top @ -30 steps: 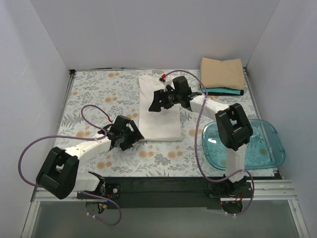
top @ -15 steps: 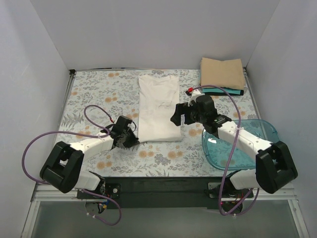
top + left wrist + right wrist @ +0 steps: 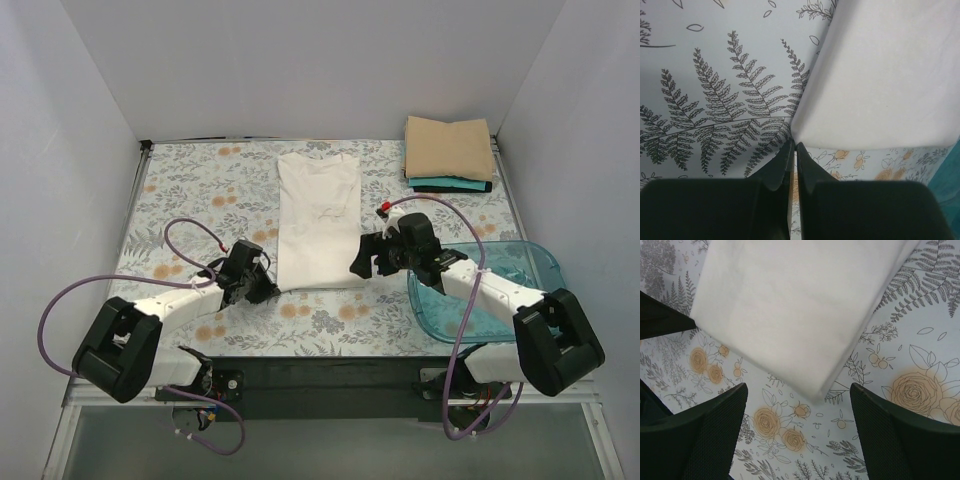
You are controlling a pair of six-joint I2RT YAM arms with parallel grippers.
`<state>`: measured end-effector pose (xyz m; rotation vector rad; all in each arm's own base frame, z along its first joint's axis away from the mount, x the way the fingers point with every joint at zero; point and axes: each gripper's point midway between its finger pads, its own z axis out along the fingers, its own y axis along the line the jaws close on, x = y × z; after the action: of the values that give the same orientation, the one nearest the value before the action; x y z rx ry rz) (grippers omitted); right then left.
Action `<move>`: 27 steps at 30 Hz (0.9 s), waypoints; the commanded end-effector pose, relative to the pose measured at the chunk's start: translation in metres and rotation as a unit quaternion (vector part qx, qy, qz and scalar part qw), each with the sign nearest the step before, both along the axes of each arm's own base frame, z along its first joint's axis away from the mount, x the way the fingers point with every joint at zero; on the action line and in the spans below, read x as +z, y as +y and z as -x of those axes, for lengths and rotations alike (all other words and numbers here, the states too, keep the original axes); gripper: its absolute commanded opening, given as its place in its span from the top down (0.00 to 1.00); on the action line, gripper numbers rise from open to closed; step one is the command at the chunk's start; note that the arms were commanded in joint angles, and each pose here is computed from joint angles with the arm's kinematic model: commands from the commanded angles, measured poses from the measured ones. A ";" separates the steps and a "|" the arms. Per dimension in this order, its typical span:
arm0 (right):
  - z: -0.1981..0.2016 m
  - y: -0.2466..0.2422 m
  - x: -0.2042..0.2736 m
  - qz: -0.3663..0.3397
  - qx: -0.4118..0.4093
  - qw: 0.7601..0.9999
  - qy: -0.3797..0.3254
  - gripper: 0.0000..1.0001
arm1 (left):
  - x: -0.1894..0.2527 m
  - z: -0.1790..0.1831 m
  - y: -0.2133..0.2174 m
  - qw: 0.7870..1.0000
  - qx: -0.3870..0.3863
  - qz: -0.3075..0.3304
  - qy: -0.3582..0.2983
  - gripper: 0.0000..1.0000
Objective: Fold and stack the t-shirts
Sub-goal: Fold the tshirt
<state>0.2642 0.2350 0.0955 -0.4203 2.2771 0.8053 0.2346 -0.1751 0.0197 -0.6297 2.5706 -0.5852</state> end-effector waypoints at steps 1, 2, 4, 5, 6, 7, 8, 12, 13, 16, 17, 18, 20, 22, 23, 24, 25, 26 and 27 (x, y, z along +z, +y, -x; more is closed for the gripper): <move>0.005 0.001 -0.007 -0.009 -0.006 1.000 0.020 0.12 | 0.004 0.004 0.003 1.000 -0.009 0.000 -0.013 1.00; 0.005 -0.003 -0.016 0.002 -0.016 0.999 0.029 0.16 | 0.004 0.004 0.003 1.000 -0.008 0.000 -0.013 1.00; 0.004 -0.006 -0.025 0.012 -0.027 0.999 0.038 0.25 | 0.004 0.004 0.002 1.000 -0.009 0.001 -0.012 1.00; 0.005 -0.006 -0.030 0.016 -0.027 0.998 0.047 0.31 | 0.003 0.005 0.002 1.000 -0.010 0.002 -0.011 1.00; 0.006 -0.006 -0.033 0.014 -0.026 0.998 0.055 0.33 | 0.004 0.005 0.001 1.000 -0.011 0.003 -0.010 1.00; 0.010 -0.003 -0.038 0.011 -0.021 0.997 0.070 0.39 | 0.003 0.005 0.001 1.000 -0.011 0.003 -0.010 1.00; 0.012 -0.002 -0.040 0.010 -0.017 0.997 0.077 0.41 | 0.003 0.006 0.001 1.000 -0.011 0.006 -0.010 1.00; 0.021 -0.005 -0.056 0.017 -0.024 0.994 0.107 0.52 | 0.002 0.008 0.002 1.000 -0.008 0.006 -0.009 1.00; 0.023 -0.005 -0.059 0.017 -0.024 0.993 0.113 0.52 | 0.001 0.008 0.003 1.000 -0.008 0.005 -0.007 1.00; 0.031 -0.007 -0.063 0.017 -0.024 0.992 0.123 0.52 | -0.001 0.011 0.003 1.000 -0.007 0.007 -0.004 1.00; 0.034 -0.006 -0.064 0.015 -0.023 0.992 0.127 0.52 | -0.001 0.012 0.004 1.000 -0.006 0.007 -0.003 1.00; 0.039 -0.007 -0.067 0.017 -0.020 0.991 0.133 0.52 | -0.002 0.012 0.003 1.000 -0.005 0.007 -0.003 1.00; 0.041 -0.006 -0.070 0.017 -0.019 0.991 0.135 0.52 | -0.002 0.012 0.004 1.000 -0.003 0.007 -0.003 1.00; 0.040 -0.007 -0.074 0.019 -0.024 0.990 0.136 0.53 | -0.004 0.013 0.004 1.000 -0.004 0.007 -0.001 1.00; 0.039 -0.006 -0.075 0.018 -0.025 0.990 0.138 0.53 | -0.004 0.012 0.004 1.000 -0.003 0.007 -0.001 1.00; 0.038 -0.004 -0.073 0.016 -0.023 0.990 0.138 0.53 | -0.004 0.012 0.004 1.000 -0.004 0.007 -0.001 1.00; 0.038 -0.001 -0.071 0.010 -0.017 0.990 0.140 0.53 | -0.005 0.013 0.004 1.000 -0.004 0.006 0.000 1.00; 0.036 0.001 -0.068 0.005 -0.017 0.990 0.138 0.53 | -0.005 0.014 0.004 1.000 -0.005 0.007 0.001 1.00; 0.036 0.002 -0.065 0.000 -0.020 0.990 0.140 0.53 | -0.005 0.013 0.004 1.000 -0.005 0.007 0.001 1.00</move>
<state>0.2302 0.2318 0.0289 -0.2905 2.5238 0.8556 0.2296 -0.1745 0.0185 -0.6289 2.5527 -0.6177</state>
